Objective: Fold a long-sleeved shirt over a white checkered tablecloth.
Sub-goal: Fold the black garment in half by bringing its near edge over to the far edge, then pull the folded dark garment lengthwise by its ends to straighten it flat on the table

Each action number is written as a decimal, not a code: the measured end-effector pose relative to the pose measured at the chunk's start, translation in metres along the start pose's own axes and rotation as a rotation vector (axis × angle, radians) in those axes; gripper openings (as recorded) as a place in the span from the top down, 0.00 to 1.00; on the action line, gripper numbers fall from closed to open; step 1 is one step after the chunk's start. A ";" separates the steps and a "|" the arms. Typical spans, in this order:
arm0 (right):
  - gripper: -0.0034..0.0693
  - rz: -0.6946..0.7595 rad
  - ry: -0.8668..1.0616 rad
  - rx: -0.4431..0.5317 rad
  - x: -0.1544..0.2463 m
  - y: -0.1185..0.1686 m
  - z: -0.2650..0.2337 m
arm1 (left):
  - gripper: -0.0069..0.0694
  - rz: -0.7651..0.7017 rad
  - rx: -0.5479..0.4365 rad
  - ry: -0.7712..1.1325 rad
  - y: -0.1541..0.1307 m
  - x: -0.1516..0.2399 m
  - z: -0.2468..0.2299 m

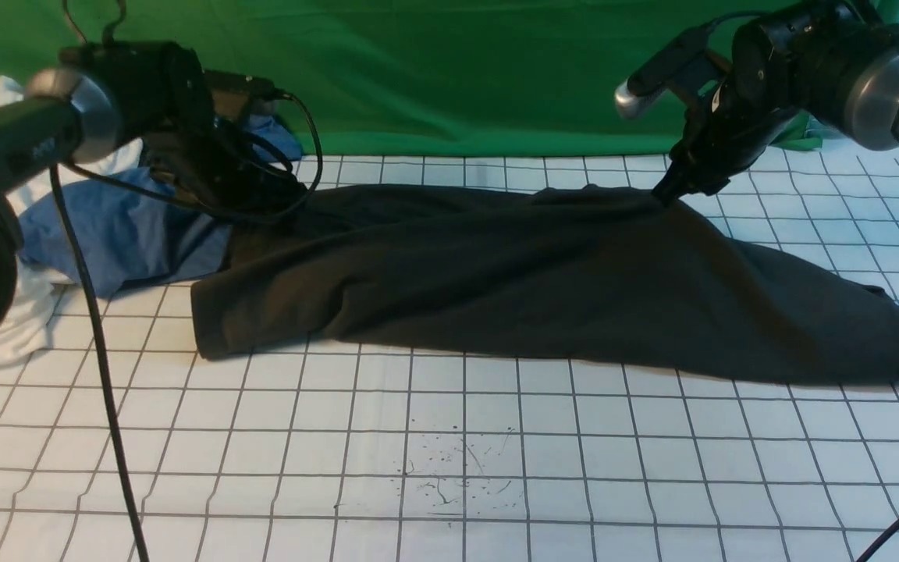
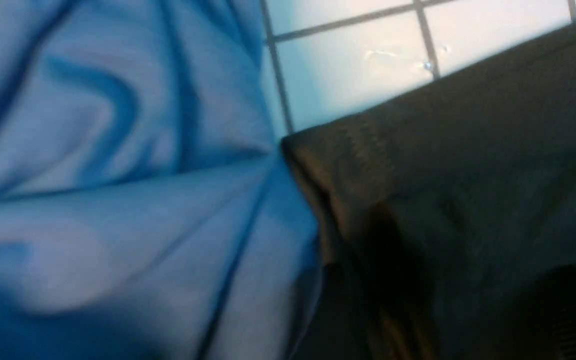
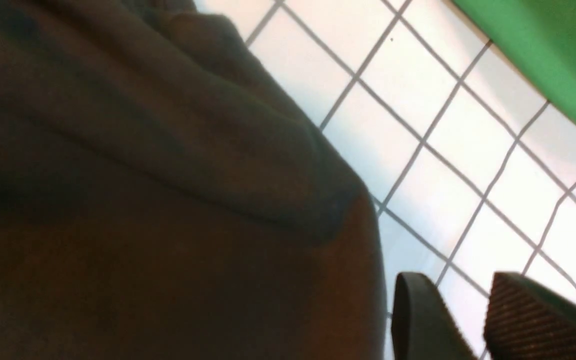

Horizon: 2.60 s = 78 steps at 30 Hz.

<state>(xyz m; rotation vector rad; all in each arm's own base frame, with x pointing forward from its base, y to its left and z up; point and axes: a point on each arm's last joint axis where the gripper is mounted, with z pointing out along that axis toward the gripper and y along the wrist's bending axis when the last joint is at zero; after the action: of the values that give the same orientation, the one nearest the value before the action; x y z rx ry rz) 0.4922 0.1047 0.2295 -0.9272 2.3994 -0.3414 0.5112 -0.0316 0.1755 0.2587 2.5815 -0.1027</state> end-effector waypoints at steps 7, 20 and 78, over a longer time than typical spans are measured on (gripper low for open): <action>0.62 0.000 0.036 -0.015 0.003 0.001 0.000 | 0.63 -0.012 0.002 -0.056 0.000 -0.005 0.002; 0.62 0.000 0.057 -0.021 0.005 0.001 -0.003 | 0.94 0.060 -0.020 -0.151 0.002 -0.039 -0.031; 0.21 0.790 0.268 -0.036 0.218 -0.026 -0.051 | 0.23 -0.125 0.087 0.336 0.001 0.072 -0.087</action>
<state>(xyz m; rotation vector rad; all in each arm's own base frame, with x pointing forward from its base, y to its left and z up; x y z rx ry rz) 0.3433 -0.0604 0.1962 0.1099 2.7876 -0.1180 0.4063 -0.0082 0.2122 0.1559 2.9317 -0.2350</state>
